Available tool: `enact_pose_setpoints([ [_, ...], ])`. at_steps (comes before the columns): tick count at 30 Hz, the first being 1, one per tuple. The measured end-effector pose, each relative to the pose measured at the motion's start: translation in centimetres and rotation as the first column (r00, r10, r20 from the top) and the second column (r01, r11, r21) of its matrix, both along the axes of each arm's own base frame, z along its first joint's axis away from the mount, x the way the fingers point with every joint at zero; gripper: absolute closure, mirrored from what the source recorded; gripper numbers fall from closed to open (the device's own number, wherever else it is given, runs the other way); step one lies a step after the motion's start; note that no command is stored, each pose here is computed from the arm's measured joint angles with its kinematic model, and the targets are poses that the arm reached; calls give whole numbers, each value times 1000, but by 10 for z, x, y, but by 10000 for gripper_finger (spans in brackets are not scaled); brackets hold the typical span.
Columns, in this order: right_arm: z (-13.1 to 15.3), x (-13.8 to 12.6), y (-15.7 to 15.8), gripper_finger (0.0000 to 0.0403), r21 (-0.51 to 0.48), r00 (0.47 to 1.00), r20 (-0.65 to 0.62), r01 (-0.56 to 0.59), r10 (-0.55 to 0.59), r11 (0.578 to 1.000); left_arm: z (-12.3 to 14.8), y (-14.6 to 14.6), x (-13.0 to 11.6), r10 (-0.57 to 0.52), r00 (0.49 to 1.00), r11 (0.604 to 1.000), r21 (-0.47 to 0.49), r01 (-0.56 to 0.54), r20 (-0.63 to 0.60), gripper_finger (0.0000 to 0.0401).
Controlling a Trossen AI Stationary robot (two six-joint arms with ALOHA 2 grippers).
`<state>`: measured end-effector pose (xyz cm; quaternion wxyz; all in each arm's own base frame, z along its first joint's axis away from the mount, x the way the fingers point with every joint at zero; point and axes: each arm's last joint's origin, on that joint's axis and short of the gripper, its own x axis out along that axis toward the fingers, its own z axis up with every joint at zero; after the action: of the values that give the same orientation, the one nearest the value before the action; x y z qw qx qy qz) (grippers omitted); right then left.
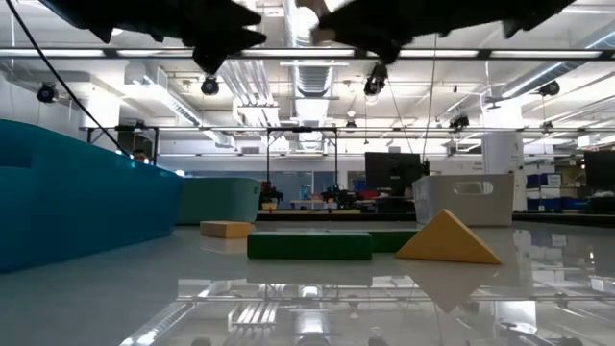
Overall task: Sort & place blocks by color
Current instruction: Put the light brown block into the blue bin
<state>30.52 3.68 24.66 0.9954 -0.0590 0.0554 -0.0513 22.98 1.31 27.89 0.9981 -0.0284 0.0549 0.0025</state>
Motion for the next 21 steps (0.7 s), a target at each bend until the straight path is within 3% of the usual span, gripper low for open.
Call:
enact_pose_setpoints([
  [7,-11,20,-4,284,-55,983,166,-71,80,996,-2,-11,18,-57,994,998,-17,59,99,231],
  [21,-11,25,-17,284,-17,981,190,-44,47,999,-18,-14,49,-104,970,986,-104,130,222,230],
])
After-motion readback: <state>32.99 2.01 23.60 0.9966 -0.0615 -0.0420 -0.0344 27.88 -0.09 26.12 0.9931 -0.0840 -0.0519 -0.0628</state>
